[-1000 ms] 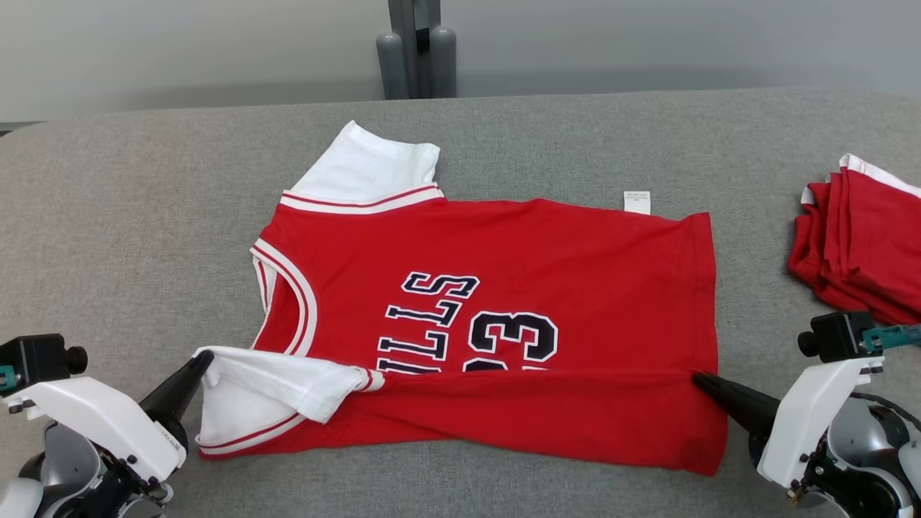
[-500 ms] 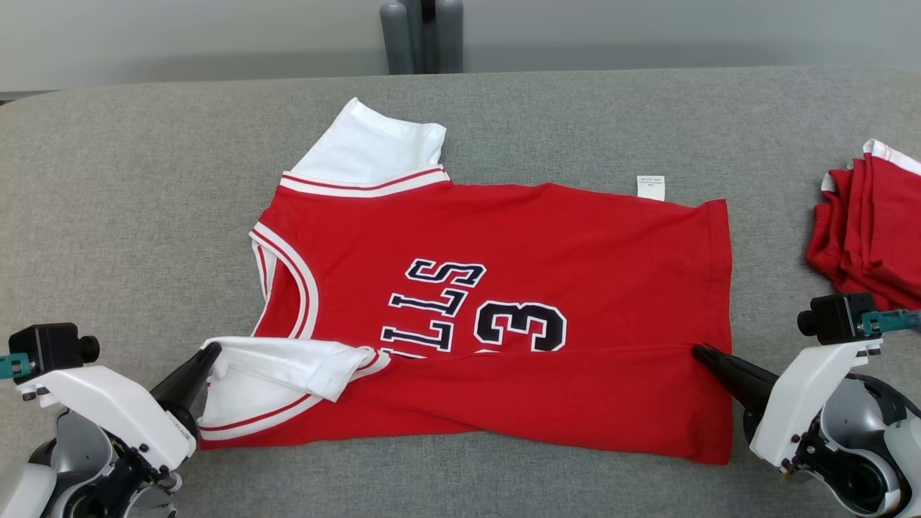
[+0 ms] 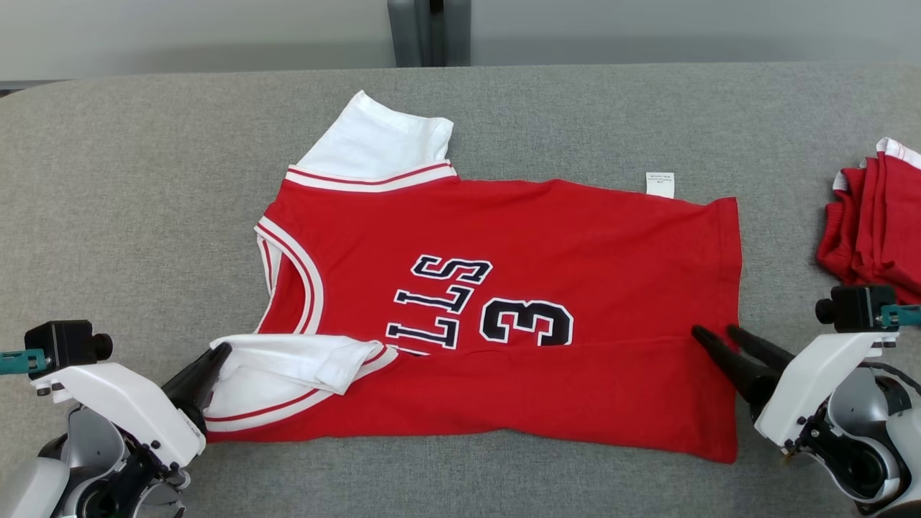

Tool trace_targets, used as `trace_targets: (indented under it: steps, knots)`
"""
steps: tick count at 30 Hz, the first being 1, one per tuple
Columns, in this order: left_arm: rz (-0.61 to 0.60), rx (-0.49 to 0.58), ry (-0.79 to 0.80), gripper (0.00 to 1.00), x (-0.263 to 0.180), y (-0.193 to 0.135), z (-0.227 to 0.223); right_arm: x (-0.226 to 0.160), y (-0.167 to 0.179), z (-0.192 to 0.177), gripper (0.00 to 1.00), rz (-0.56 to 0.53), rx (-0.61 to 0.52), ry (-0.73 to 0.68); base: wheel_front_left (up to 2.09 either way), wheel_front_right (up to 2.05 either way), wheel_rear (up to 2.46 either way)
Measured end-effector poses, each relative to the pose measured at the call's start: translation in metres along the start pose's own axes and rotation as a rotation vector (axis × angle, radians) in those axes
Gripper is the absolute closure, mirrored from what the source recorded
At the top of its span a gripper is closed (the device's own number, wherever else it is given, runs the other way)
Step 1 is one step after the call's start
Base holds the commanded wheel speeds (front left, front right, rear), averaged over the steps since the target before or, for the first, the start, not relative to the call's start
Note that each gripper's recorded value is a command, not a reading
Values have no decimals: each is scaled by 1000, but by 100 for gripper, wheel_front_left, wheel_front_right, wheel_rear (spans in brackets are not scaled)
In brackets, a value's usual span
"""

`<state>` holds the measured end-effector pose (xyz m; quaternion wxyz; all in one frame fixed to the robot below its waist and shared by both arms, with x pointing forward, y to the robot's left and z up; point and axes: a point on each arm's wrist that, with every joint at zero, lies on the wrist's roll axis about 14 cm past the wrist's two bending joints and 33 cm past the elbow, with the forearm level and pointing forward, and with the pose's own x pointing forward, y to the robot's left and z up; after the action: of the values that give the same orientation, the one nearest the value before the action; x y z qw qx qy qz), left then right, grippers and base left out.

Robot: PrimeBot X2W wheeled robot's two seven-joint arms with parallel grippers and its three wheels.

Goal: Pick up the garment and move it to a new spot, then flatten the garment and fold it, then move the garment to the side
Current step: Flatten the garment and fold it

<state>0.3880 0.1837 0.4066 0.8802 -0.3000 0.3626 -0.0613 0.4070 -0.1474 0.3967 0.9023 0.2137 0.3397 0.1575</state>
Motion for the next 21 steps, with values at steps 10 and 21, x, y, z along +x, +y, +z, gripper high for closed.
trace_targets:
  steps: [10,21]
  knots:
    - [45,66,-148,0,-11,4,27,-11,-4,29,0,-24,-9,-143,0,0,0]
    - [29,287,-588,0,-43,-22,75,-45,-1,36,0,-69,-112,-356,0,0,0]
